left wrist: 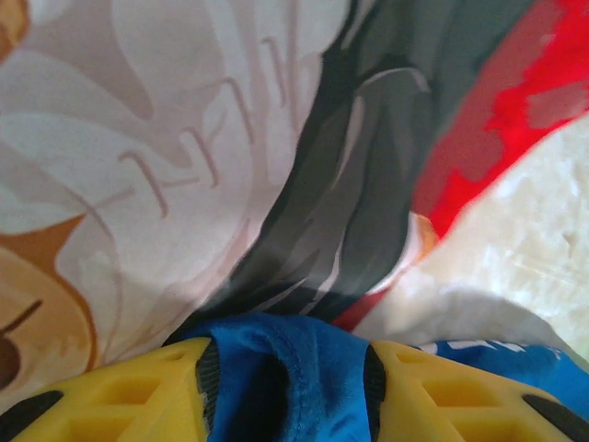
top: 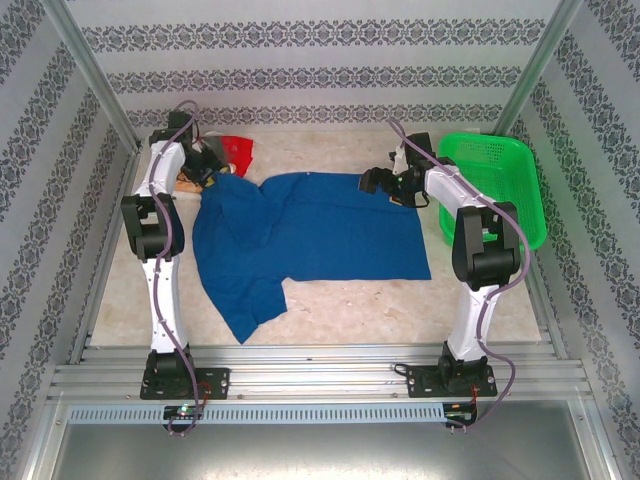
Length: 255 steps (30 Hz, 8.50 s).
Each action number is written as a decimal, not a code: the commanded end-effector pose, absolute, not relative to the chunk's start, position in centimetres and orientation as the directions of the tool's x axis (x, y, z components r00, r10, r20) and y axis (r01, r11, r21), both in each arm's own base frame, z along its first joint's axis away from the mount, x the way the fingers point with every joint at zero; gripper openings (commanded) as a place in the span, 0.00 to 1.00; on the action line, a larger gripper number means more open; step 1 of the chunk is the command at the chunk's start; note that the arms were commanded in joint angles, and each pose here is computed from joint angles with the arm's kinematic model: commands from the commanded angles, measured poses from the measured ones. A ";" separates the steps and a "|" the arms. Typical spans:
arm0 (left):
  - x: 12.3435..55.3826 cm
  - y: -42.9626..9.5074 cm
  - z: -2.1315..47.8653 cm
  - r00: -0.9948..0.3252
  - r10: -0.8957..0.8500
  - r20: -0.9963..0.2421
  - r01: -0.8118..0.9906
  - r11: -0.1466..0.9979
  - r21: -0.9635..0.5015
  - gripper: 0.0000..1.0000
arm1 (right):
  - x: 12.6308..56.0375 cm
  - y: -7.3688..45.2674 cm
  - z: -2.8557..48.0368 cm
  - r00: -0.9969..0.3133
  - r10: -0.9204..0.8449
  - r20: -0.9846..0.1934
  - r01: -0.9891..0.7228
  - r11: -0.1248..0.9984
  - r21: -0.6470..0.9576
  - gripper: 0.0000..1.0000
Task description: Fold and stack the t-shirts
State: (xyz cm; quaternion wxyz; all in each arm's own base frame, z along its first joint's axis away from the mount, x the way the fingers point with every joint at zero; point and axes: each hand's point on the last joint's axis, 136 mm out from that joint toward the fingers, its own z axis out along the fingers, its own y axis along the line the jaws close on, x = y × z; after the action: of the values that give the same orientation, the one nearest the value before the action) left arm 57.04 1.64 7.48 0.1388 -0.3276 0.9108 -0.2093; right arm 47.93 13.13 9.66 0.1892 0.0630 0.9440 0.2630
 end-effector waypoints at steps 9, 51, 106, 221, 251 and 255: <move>58.8 2.1 12.3 -0.709 -0.667 -0.229 -0.478 0.693 -0.539 0.06 | 47.8 13.2 10.2 -0.922 0.210 -0.326 0.009 0.852 0.523 0.98; 44.7 -8.7 14.3 -0.960 -0.063 -0.274 -0.016 0.985 -0.169 0.57 | 46.9 13.1 11.9 -0.915 0.187 -0.356 -0.035 0.844 0.535 0.98; 42.9 -14.3 5.2 -0.973 0.135 -0.190 0.136 0.991 0.006 0.00 | 45.0 14.4 13.7 -0.916 0.186 -0.356 -0.060 0.813 0.579 0.98; 16.7 -8.9 9.3 -0.818 -0.571 -0.070 -0.552 0.813 -0.186 0.00 | 28.7 3.4 0.6 -0.871 0.481 0.100 0.488 0.871 0.056 0.70; 17.3 -7.8 10.5 -0.814 -0.572 -0.101 -0.548 0.814 -0.194 0.00 | 27.6 2.8 2.4 -0.863 0.504 0.028 0.505 0.863 0.026 0.59; 17.5 -7.6 10.9 -0.815 -0.568 -0.111 -0.542 0.817 -0.197 0.00 | 28.6 3.1 1.6 -0.862 0.506 0.024 0.507 0.861 0.039 0.55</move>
State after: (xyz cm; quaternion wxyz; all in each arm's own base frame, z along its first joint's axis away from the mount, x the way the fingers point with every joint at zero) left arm 17.65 -8.33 10.01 0.0761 -0.2985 0.9474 -0.0864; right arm 28.28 3.00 2.28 -0.0060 0.2587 0.9655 0.0293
